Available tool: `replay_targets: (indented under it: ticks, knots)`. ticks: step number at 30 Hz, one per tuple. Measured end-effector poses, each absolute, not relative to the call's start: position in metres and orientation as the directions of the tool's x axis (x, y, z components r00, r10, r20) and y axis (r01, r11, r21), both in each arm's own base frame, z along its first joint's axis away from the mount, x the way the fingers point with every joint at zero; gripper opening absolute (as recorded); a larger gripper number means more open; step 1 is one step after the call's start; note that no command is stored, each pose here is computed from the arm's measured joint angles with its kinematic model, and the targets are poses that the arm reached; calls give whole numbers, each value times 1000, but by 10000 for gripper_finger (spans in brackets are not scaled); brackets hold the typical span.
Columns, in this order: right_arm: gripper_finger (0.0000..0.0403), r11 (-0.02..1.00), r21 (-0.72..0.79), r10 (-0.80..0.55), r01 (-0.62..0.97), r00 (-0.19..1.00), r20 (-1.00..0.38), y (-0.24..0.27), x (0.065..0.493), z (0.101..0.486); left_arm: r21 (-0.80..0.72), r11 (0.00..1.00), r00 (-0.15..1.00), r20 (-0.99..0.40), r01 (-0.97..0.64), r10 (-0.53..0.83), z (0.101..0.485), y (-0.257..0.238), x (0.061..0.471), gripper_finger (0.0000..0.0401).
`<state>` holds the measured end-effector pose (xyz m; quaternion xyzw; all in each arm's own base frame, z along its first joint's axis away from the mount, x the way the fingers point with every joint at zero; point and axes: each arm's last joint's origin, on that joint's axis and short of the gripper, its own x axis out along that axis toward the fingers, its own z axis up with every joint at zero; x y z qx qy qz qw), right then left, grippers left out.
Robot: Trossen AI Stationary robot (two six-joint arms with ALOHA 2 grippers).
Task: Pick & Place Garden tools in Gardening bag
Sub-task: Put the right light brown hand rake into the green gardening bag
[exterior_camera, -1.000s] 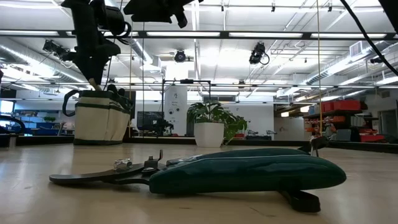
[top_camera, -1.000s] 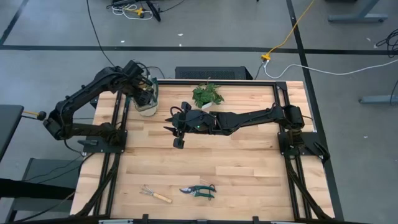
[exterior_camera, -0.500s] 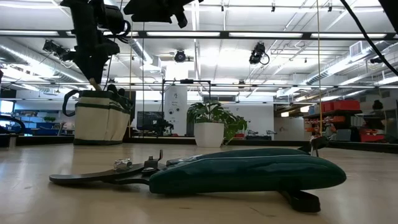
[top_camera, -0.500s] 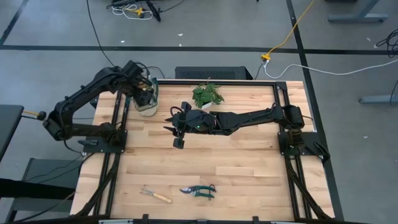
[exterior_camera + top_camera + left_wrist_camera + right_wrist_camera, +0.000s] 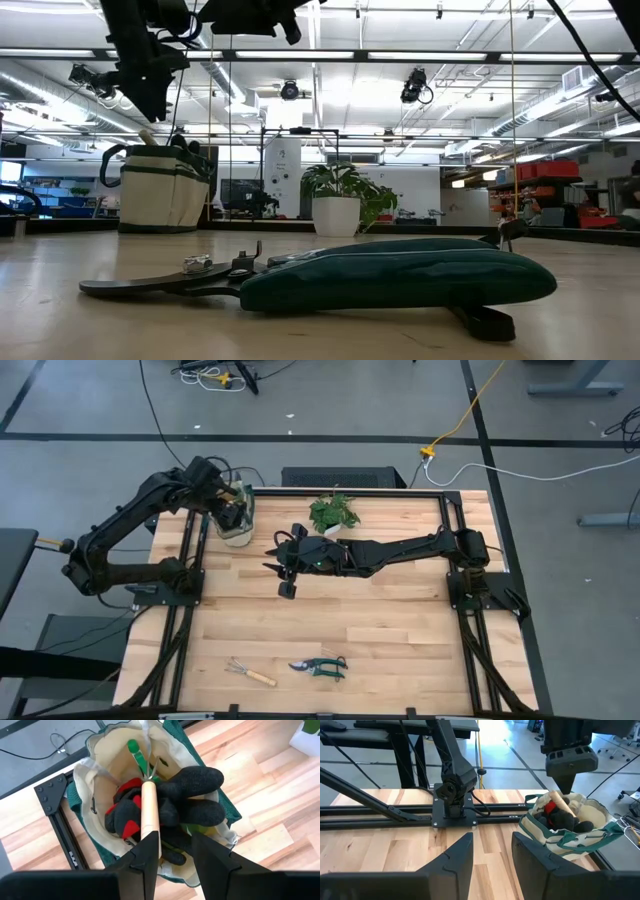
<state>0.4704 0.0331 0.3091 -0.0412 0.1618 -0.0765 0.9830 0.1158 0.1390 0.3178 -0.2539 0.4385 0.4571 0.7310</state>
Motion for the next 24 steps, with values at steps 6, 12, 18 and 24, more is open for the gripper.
replay_targets:
  ticks: [6, 12, 18, 24]
  knots:
    - [135, 985, -105, -162, 135, 936, -312, 33, 470, 309, 31, 451, 191, -878, -892, 438, 317, 138, 115, 122]
    - [135, 985, -102, -161, 136, 936, -311, 33, 470, 309, 57, 433, 133, -909, -900, 395, 286, 138, 115, 122]
    - [135, 985, -101, -162, 137, 937, -310, 33, 470, 309, 49, 446, 109, -940, -894, 323, 251, 135, 113, 122]
    - [135, 985, -100, -162, 138, 937, -309, 33, 470, 309, 45, 444, 122, -932, -895, 341, 248, 136, 113, 122]
